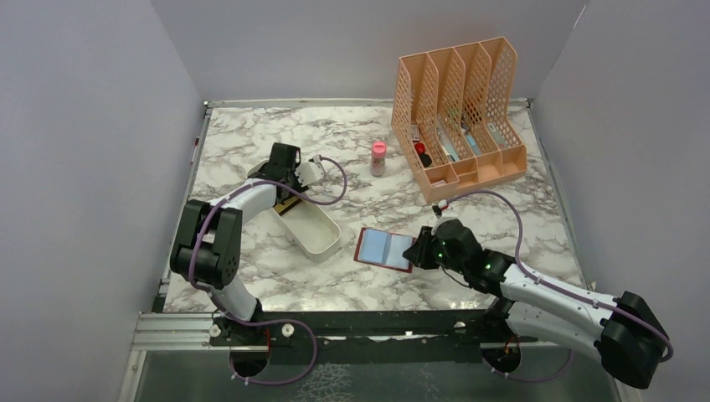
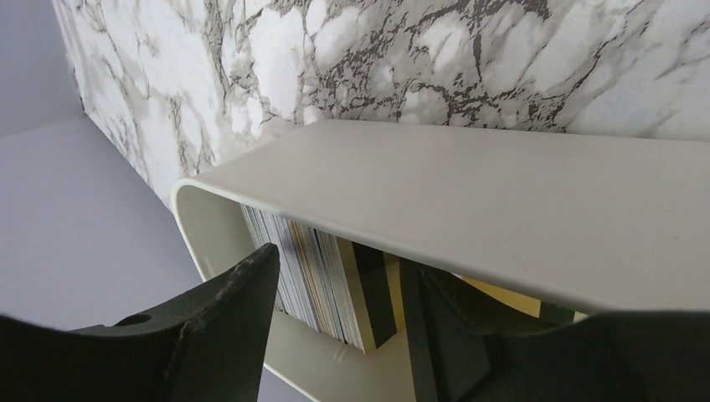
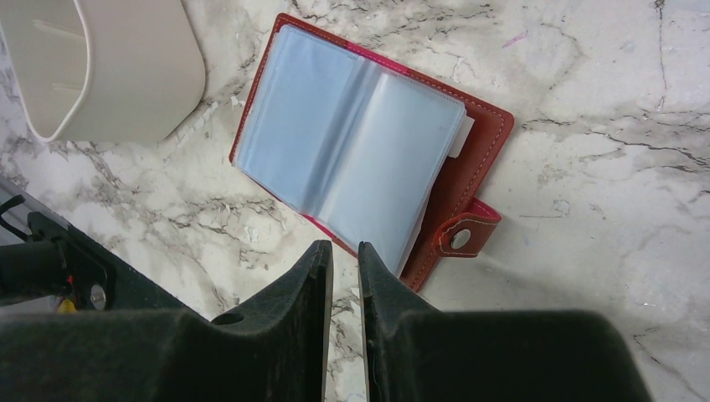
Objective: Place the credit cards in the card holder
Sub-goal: Pick up the credit card from the storage box, then insert the credit card into the card holder.
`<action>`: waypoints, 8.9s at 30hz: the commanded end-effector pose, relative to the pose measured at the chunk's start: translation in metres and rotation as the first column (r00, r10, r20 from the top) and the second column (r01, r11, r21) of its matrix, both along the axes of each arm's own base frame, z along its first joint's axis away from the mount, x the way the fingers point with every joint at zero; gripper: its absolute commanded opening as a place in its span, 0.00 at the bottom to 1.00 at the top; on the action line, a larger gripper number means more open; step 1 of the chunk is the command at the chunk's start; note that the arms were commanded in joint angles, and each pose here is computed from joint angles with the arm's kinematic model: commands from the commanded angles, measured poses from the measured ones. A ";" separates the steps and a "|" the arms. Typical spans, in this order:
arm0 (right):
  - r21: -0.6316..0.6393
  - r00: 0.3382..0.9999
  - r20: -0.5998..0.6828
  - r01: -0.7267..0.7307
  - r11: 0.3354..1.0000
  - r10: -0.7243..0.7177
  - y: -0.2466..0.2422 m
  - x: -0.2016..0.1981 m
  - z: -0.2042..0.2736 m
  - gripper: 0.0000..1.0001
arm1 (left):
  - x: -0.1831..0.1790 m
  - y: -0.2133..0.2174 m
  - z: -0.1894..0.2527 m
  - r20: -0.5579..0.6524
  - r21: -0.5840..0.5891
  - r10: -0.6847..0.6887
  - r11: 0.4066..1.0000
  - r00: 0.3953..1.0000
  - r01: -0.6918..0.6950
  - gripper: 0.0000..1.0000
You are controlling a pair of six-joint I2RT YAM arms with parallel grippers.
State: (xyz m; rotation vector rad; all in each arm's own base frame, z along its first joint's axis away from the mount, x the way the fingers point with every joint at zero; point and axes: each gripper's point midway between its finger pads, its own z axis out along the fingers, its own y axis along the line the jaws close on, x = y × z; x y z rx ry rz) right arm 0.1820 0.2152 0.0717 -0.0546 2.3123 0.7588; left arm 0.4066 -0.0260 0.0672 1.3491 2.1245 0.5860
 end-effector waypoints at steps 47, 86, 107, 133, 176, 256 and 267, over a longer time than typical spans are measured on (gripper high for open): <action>-0.005 1.000 0.022 0.001 1.000 -0.001 -0.001 0.002 0.003 0.23 | -0.008 -0.004 0.033 -0.001 -0.105 0.083 0.991 0.997 -0.082 0.00; 0.139 0.999 -0.023 -0.041 0.989 0.045 0.020 -0.008 0.033 0.22 | -0.116 -0.187 0.176 -0.411 -0.911 -0.017 0.025 0.911 -0.411 0.00; -0.110 0.985 -0.152 0.062 0.992 -0.079 0.000 0.003 -0.046 0.19 | -0.185 -0.287 0.022 -0.699 -0.709 -0.087 0.206 0.709 -0.674 0.00; -0.150 0.981 -0.155 0.091 0.984 -0.114 -0.019 -0.006 -0.060 0.19 | -0.183 -0.316 0.008 -0.723 -0.685 -0.086 0.213 0.685 -0.696 0.00; -0.031 0.997 -0.043 0.064 0.997 -0.065 -0.003 0.005 0.006 0.18 | -0.163 -0.307 0.022 -0.667 -0.731 0.026 0.174 0.745 -0.660 0.00; -0.154 0.986 -0.152 0.046 0.987 -0.070 -0.001 0.005 -0.059 0.01 | -0.190 -0.285 -0.053 -0.737 -0.578 0.041 0.478 0.674 -0.661 0.12; -0.157 0.994 -0.088 0.053 0.986 -0.068 -0.001 0.016 -0.034 0.04 | -0.179 -0.292 -0.045 -0.722 -0.606 0.061 0.424 0.689 -0.673 0.11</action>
